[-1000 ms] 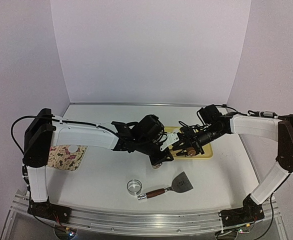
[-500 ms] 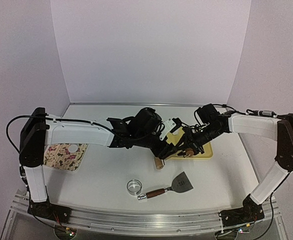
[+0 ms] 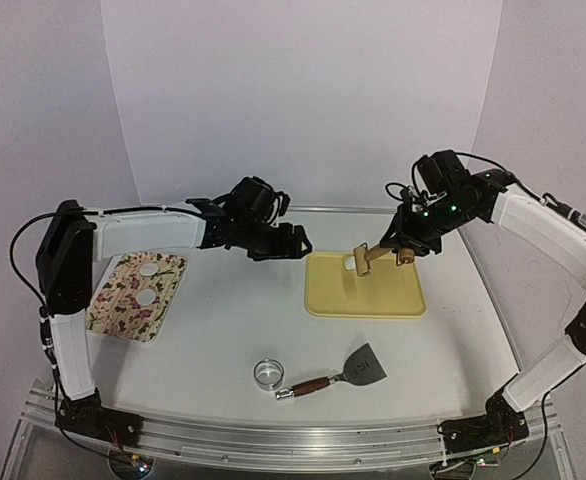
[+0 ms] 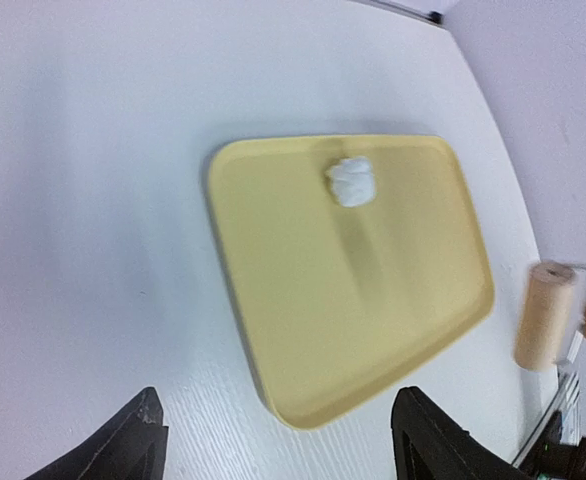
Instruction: Roll out the dumpling wrappers from the dough
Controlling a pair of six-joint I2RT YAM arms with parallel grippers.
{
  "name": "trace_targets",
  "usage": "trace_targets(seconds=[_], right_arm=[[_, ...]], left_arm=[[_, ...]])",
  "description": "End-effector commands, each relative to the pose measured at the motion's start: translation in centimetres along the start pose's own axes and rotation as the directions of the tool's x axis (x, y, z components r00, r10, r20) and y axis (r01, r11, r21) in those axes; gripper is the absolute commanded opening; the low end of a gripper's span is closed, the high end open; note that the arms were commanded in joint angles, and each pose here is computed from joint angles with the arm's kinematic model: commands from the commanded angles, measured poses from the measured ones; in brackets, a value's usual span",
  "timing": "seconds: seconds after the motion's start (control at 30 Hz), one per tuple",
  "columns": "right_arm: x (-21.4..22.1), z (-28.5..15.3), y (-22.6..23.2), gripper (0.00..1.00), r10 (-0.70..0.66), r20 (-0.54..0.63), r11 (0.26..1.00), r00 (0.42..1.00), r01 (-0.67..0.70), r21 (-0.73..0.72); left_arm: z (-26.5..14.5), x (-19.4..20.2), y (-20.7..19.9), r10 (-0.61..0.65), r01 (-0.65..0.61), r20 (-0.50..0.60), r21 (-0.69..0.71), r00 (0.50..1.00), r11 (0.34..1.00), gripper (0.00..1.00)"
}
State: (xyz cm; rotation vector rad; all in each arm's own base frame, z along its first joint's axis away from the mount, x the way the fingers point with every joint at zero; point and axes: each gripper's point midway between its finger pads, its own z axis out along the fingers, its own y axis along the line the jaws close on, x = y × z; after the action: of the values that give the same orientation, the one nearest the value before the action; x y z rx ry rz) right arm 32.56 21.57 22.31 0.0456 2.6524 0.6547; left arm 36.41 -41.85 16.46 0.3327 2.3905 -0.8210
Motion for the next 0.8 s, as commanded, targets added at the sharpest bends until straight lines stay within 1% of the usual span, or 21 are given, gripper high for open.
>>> trace_targets(seconds=[0.0, 0.1, 0.4, 0.57, 0.77], right_arm=[[-1.3, -0.8, -0.9, 0.0, -0.049, 0.031, 0.995, 0.998, 0.046, 0.091], [-1.5, -0.7, -0.8, 0.0, -0.053, 0.031, 0.994, 0.998, 0.05, 0.094], [-1.6, -0.2, -0.9, 0.0, -0.058, 0.024, 0.994, 0.998, 0.055, 0.098], [-1.5, 0.0, -1.3, 0.0, -0.058, 0.02, 0.992, 0.998, 0.056, 0.113], [-1.5, 0.6, -1.2, 0.0, -0.063, 0.006, 0.992, 0.998, 0.061, 0.112]], left_arm=[[3.8, 1.8, 1.4, -0.125, 0.122, -0.12, -0.029, 0.985, 0.992, 0.74], [5.9, 2.3, 2.3, -0.142, 0.135, -0.155, -0.053, 0.978, 0.989, 0.68], [10.2, 3.2, 2.8, -0.138, 0.132, -0.209, -0.043, 0.968, 0.99, 0.5], [11.4, 3.5, 3.8, -0.122, 0.105, -0.222, -0.089, 0.967, 0.99, 0.41], [12.5, 4.1, 4.9, -0.117, 0.091, -0.232, -0.123, 0.966, 0.988, 0.31]])
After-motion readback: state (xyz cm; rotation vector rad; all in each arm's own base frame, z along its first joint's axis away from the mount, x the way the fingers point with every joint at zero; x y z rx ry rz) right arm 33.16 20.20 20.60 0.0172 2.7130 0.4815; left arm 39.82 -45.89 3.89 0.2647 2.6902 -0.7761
